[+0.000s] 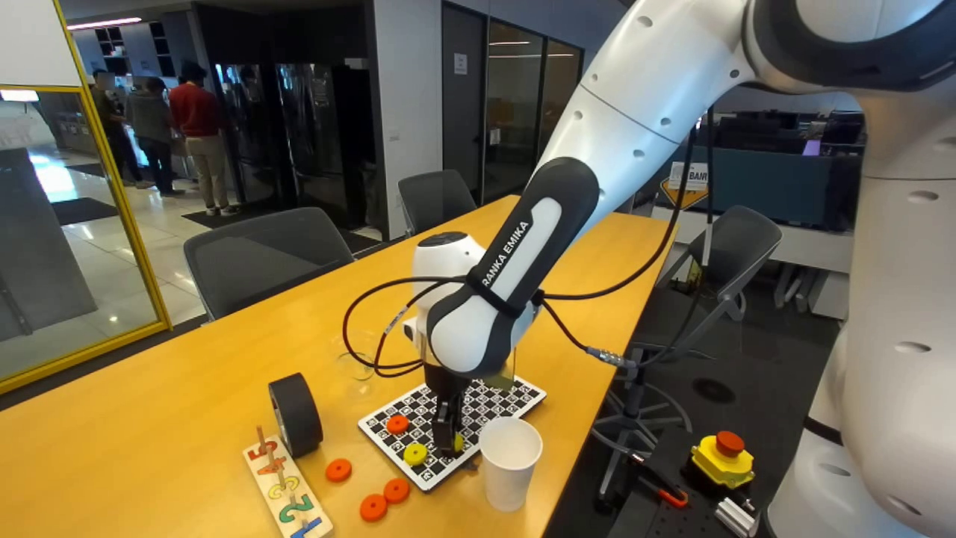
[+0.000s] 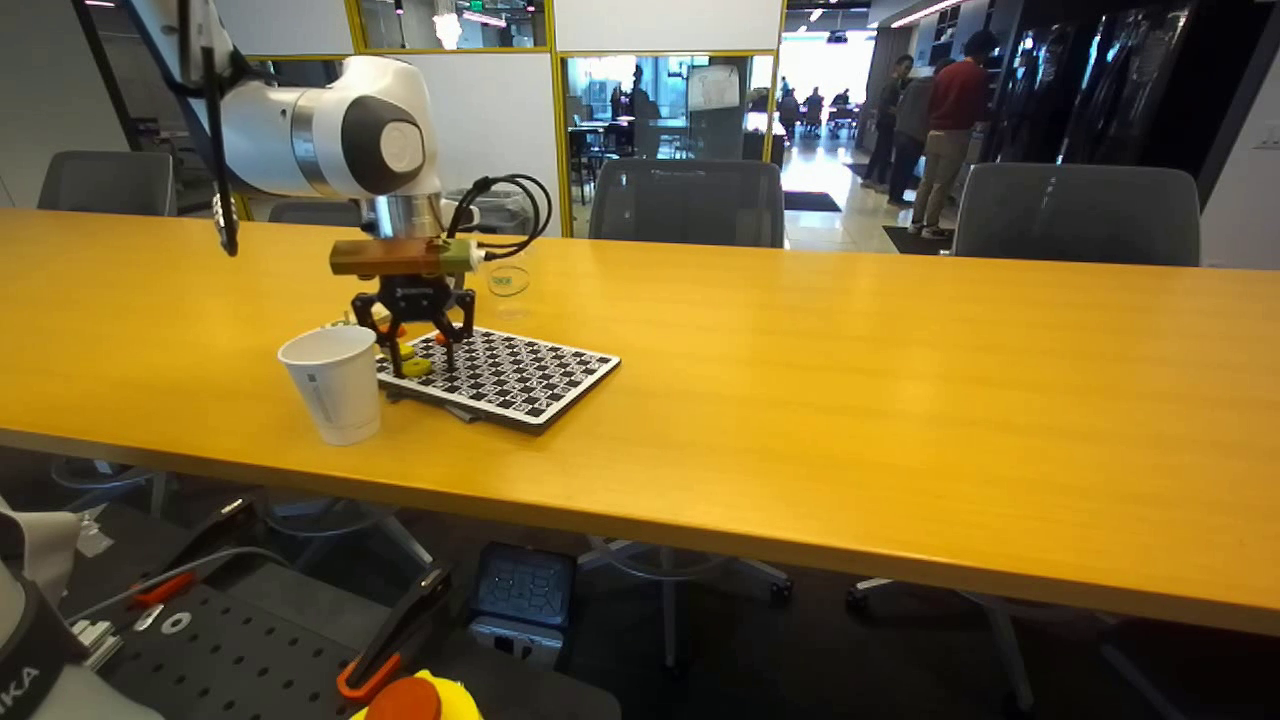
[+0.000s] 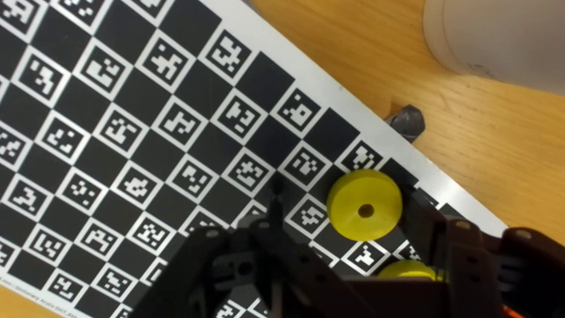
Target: Put the yellow object in the white cup and the orange object in the glass cup
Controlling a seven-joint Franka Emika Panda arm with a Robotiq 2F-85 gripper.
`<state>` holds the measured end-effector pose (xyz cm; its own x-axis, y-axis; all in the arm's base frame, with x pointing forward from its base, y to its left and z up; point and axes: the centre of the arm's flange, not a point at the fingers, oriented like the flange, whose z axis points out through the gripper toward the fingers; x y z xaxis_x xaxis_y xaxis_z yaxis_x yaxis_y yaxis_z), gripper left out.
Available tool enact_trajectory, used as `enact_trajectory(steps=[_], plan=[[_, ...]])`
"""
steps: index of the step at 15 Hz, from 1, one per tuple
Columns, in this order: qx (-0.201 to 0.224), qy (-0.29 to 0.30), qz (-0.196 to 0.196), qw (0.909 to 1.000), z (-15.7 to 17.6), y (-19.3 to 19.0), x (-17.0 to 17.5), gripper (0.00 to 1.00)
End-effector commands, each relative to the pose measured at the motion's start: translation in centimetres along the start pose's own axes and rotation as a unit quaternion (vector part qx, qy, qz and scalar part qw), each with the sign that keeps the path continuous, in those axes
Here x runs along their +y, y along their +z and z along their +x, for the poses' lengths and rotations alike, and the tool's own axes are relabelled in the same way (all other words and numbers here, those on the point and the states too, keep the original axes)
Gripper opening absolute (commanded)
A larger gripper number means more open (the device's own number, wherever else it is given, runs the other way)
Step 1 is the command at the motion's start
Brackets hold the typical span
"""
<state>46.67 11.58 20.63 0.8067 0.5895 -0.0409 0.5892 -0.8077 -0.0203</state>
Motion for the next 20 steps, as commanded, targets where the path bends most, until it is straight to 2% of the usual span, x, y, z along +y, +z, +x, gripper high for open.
enact_trajectory(steps=[1,4,8,14,20], plan=[[0.014,-0.006,0.002,0.9999,0.6,-0.1,0.3,0.34],[0.015,-0.004,0.001,0.9999,0.7,-0.2,0.4,0.18],[0.011,0.009,0.012,0.9998,-0.1,-1.2,0.0,0.20],[0.009,0.056,0.025,0.9981,-2.9,-8.6,-3.3,0.19],[0.014,0.066,0.016,0.9976,-6.5,-15.2,-6.6,0.19]])
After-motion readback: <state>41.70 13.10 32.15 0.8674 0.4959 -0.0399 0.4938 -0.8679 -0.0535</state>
